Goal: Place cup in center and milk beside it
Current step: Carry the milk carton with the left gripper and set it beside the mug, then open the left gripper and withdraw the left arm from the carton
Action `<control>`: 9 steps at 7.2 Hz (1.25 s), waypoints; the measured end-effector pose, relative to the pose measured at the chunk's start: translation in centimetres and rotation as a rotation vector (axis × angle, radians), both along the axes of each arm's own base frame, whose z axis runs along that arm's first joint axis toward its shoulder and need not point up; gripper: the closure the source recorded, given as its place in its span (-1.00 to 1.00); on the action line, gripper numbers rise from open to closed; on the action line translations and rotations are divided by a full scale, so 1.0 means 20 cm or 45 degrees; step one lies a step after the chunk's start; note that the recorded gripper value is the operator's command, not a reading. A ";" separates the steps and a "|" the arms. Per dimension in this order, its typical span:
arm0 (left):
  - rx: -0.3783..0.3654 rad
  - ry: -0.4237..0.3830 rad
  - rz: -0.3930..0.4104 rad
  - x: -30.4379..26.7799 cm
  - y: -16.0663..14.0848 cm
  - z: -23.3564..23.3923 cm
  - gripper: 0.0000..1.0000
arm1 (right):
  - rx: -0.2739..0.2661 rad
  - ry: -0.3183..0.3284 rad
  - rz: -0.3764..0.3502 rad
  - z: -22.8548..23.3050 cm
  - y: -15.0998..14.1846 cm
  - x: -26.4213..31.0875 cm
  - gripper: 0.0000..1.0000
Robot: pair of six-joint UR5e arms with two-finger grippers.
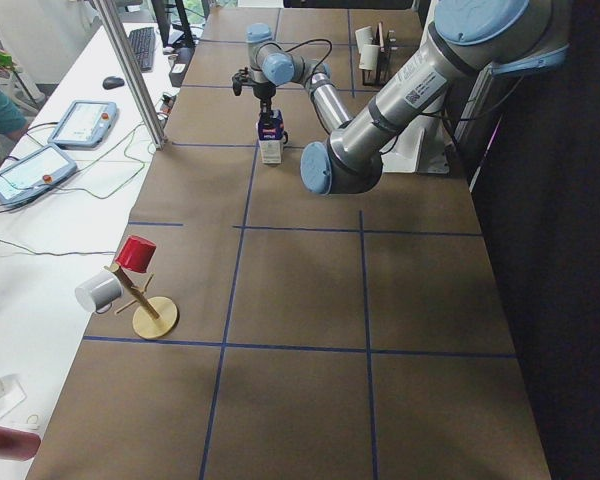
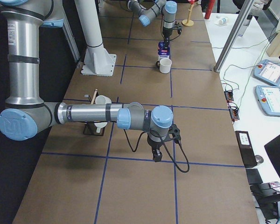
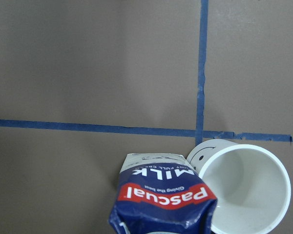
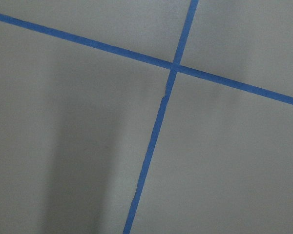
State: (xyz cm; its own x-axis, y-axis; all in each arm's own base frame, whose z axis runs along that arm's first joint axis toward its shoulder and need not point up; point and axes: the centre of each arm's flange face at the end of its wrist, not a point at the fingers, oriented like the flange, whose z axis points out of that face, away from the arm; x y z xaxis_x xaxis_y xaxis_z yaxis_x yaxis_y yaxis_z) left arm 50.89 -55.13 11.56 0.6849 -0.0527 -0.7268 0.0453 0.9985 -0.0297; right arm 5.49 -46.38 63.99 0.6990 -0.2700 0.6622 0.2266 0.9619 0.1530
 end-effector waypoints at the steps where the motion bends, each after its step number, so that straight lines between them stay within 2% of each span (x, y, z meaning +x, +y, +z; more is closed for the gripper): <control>1: 0.002 0.000 -0.002 -0.01 -0.01 0.00 -0.99 | -0.004 0.001 0.002 0.00 0.00 0.00 -0.99; 3: 0.025 0.005 -0.019 -0.15 -0.11 -0.01 -0.99 | -0.034 0.000 0.032 0.01 0.00 0.00 -0.98; 5: 0.061 0.012 0.048 -0.47 -0.28 0.09 -0.99 | -0.075 0.001 0.066 0.02 0.01 0.00 -0.99; 7: 0.151 0.010 0.137 -0.97 -0.40 0.46 -0.99 | -0.110 -0.004 0.080 0.06 0.05 0.00 -1.00; 9: 0.236 -0.026 0.251 -1.47 -0.40 1.00 -0.99 | -0.135 -0.012 0.094 0.08 0.09 0.00 -1.00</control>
